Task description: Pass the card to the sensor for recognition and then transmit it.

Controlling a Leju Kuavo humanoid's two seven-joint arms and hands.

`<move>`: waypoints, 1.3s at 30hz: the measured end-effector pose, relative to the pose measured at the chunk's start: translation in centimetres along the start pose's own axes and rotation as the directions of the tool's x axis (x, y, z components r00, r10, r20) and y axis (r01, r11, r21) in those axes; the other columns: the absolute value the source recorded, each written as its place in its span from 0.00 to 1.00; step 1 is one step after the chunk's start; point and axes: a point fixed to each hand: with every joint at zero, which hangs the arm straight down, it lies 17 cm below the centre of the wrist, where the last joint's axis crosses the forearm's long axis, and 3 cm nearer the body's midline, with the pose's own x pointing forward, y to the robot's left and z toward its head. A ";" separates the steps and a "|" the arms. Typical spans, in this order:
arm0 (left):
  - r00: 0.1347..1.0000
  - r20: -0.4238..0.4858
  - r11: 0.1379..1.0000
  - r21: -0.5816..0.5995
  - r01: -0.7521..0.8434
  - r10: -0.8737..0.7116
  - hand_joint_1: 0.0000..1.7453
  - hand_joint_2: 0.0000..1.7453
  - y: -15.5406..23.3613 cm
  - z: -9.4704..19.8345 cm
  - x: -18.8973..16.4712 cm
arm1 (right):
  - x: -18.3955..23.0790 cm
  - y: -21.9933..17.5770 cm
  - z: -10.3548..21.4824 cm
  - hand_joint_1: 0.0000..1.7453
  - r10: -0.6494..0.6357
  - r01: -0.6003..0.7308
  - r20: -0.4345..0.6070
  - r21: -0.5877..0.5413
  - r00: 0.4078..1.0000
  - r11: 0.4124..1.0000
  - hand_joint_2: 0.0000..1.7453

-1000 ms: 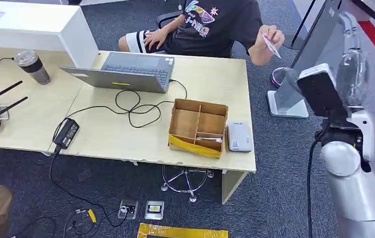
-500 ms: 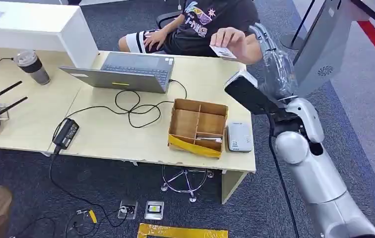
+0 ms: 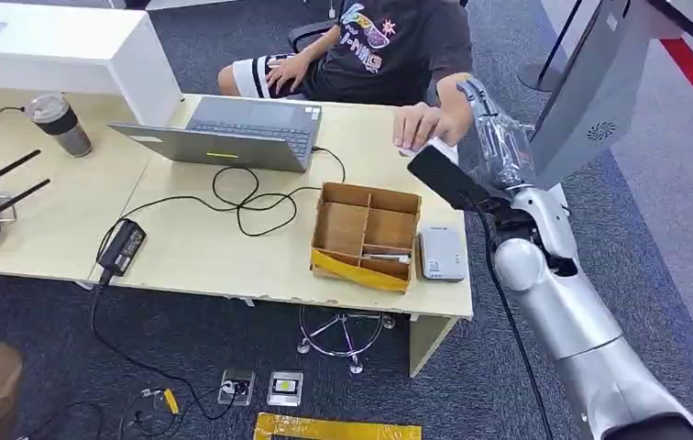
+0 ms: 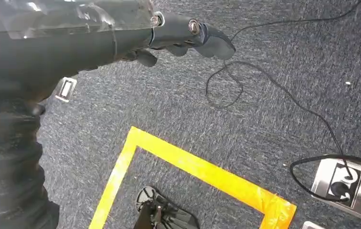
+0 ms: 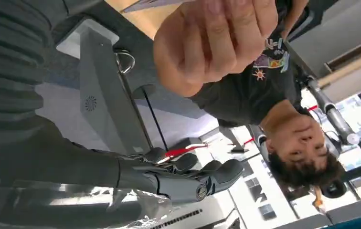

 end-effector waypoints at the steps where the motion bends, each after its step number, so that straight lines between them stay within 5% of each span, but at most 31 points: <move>1: 1.000 0.000 1.000 0.000 0.000 0.000 0.00 1.00 0.0 0.0 0.0 | -0.2 0.3 0.1 0.00 0.001 -0.001 -0.005 0.007 1.000 1.000 1.00; 12: 1.000 0.001 1.000 0.008 0.001 -0.001 0.00 1.00 0.5 -0.2 0.1 | -1.2 2.2 0.5 0.01 0.007 -0.006 -0.027 0.045 1.000 0.999 1.00; 13: 1.000 -0.001 1.000 0.008 0.001 -0.001 0.00 1.00 0.5 -0.2 0.0 | -1.2 2.2 0.5 0.12 0.006 -0.005 -0.029 0.041 1.000 0.999 1.00; 14: 1.000 -0.003 1.000 0.008 0.001 -0.001 0.00 1.00 0.5 -0.2 0.0 | -1.2 2.3 0.5 0.79 0.006 -0.005 -0.029 0.040 1.000 0.999 1.00; 15: 1.000 -0.005 1.000 0.008 0.001 -0.001 0.00 1.00 0.5 -0.2 0.0 | -1.2 2.4 0.6 0.95 0.005 -0.004 -0.030 0.040 1.000 0.999 1.00; 16: 1.000 -0.006 1.000 0.008 0.002 -0.001 0.00 1.00 0.5 -0.2 -0.1 | -1.2 2.5 0.6 1.00 0.005 -0.003 -0.031 0.042 0.999 0.999 1.00; 39: 1.000 -0.011 1.000 0.018 0.005 -0.005 0.00 1.00 1.2 -0.4 -0.5 | -1.5 2.6 0.8 1.00 -0.007 0.007 -0.034 0.010 0.999 1.000 1.00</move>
